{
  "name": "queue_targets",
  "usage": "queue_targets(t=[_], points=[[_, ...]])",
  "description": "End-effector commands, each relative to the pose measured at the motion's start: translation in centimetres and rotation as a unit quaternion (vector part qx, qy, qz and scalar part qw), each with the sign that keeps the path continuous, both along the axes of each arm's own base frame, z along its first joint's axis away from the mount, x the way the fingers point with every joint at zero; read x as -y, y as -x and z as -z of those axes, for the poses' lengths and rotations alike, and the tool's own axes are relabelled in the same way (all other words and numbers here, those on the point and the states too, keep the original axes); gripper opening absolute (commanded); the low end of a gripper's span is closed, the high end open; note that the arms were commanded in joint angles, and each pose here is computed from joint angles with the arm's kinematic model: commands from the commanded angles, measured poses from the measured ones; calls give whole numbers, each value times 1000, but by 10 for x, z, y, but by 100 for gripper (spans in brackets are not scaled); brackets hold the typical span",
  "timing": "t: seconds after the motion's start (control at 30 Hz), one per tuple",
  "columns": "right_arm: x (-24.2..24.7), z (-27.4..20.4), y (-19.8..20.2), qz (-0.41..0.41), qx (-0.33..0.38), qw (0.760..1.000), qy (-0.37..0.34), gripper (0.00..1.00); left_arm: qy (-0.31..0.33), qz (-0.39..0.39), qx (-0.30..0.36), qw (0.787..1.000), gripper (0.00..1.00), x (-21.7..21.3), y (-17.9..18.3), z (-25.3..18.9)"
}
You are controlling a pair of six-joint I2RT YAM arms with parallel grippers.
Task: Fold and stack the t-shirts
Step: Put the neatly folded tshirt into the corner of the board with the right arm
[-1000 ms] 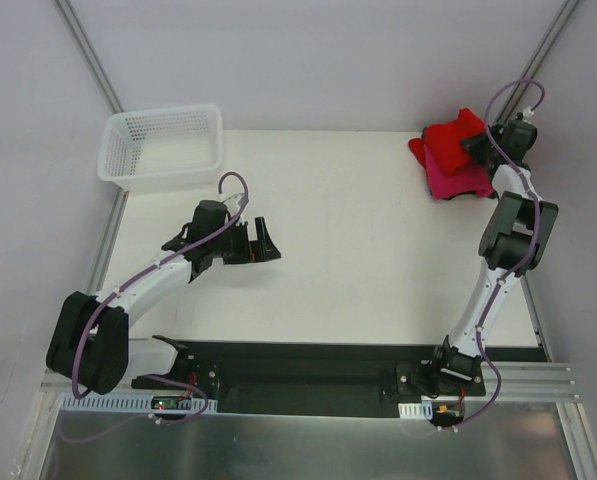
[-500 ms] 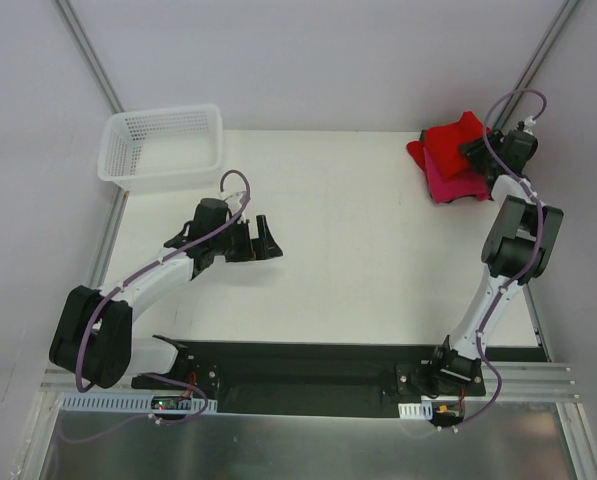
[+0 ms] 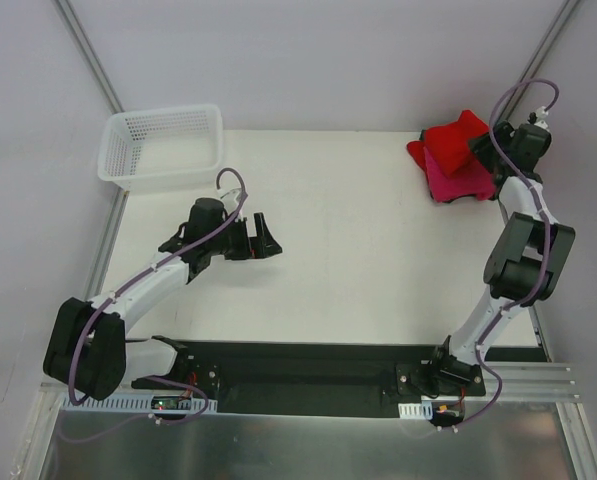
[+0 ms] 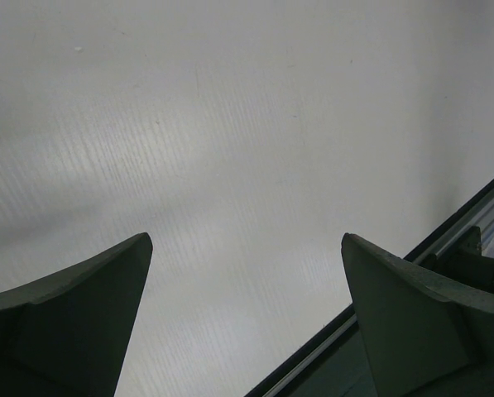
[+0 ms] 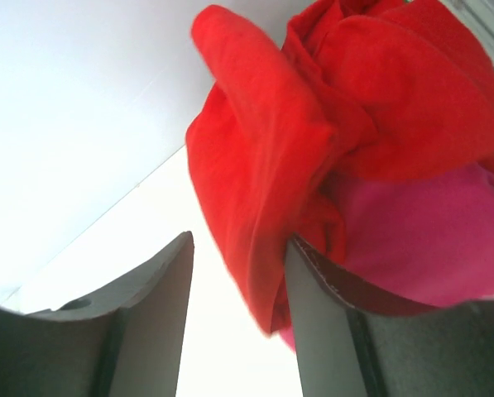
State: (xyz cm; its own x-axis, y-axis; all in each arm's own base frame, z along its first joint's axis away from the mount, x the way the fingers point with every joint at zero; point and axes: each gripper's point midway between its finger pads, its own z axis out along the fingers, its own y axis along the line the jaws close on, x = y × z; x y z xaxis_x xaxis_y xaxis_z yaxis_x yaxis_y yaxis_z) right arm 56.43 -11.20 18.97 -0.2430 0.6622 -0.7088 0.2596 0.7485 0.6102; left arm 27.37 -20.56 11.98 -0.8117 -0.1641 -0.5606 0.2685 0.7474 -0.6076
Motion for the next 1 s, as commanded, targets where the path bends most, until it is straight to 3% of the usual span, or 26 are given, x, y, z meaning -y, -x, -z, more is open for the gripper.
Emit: queue_targets(t=[0.0, 0.13, 0.3, 0.33, 0.37, 0.43, 0.47, 0.67, 0.7, 0.73, 0.97], points=[[1, -58, 26, 12, 42, 998, 47, 50, 23, 5, 19, 1000, 99, 3, 1, -14], [-4, -74, 53, 20, 47, 997, 55, 51, 25, 8, 22, 999, 99, 3, 1, -16], [-12, -83, 57, 4, 59, 997, 52, 48, 32, 13, 24, 999, 99, 6, 0, -16], [-12, -83, 53, 0, 61, 997, 51, 42, 36, 15, 28, 999, 99, 7, -1, -17], [-14, -78, 44, -14, 60, 997, 44, 23, 36, 17, 29, 999, 99, 8, -2, -17], [-16, -74, 32, -30, 59, 997, 31, 3, 38, 20, 25, 999, 95, 10, -4, -14], [-19, -58, 23, -45, 48, 998, 12, 1, 39, 21, 27, 999, 90, 11, -5, -14], [-32, -67, -24, -125, 86, 988, -23, 1, 30, 22, 24, 999, 89, 13, -14, -7], [-33, -48, -33, -134, 73, 987, -40, 1, 30, 23, 19, 999, 89, 14, -16, -3], [-35, -64, -42, -146, 92, 984, -37, 1, 29, 25, 19, 999, 89, 15, -17, -2], [-43, -56, -74, -207, 113, 969, -68, 1, 32, 31, 3, 999, 89, 21, -24, 11]])
